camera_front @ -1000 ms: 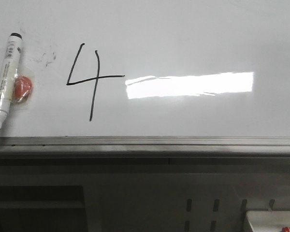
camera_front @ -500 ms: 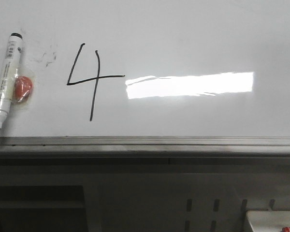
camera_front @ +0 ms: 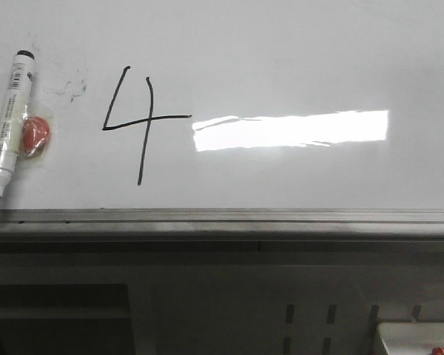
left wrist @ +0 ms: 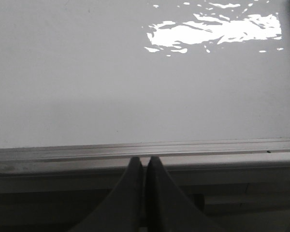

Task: Write number 4 on whiteboard

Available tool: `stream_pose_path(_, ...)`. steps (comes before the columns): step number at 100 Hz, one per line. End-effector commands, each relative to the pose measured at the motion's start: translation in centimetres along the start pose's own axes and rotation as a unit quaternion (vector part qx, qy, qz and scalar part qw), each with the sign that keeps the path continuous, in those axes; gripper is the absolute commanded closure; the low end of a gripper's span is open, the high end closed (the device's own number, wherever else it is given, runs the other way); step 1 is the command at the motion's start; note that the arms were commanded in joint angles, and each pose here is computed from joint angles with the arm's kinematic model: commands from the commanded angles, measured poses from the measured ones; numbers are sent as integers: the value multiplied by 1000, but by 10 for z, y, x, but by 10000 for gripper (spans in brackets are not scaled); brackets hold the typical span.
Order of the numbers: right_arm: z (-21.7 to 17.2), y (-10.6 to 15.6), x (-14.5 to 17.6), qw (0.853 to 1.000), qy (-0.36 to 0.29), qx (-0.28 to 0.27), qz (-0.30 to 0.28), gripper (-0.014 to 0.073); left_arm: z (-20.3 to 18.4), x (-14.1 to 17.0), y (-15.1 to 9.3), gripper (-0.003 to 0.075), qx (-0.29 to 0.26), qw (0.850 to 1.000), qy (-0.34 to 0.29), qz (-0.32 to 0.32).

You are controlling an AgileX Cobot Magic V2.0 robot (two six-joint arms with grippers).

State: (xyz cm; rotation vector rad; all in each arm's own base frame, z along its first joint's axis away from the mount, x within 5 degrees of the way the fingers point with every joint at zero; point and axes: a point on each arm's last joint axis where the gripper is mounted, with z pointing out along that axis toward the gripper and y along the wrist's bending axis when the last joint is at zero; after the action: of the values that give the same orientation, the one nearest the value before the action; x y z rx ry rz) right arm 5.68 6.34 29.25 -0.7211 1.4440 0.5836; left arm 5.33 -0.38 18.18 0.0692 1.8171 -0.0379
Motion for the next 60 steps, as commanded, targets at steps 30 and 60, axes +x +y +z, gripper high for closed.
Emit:
stream_pose_path(30,-1,-3,-15,999,-45,14,-2,659,2,5,0,741,-2,1000,-22,-2)
stream_pose_path(60,-2,-8,-21,996,-74,44,-26,659,2,5,0,741,-2,1000,-22,-2)
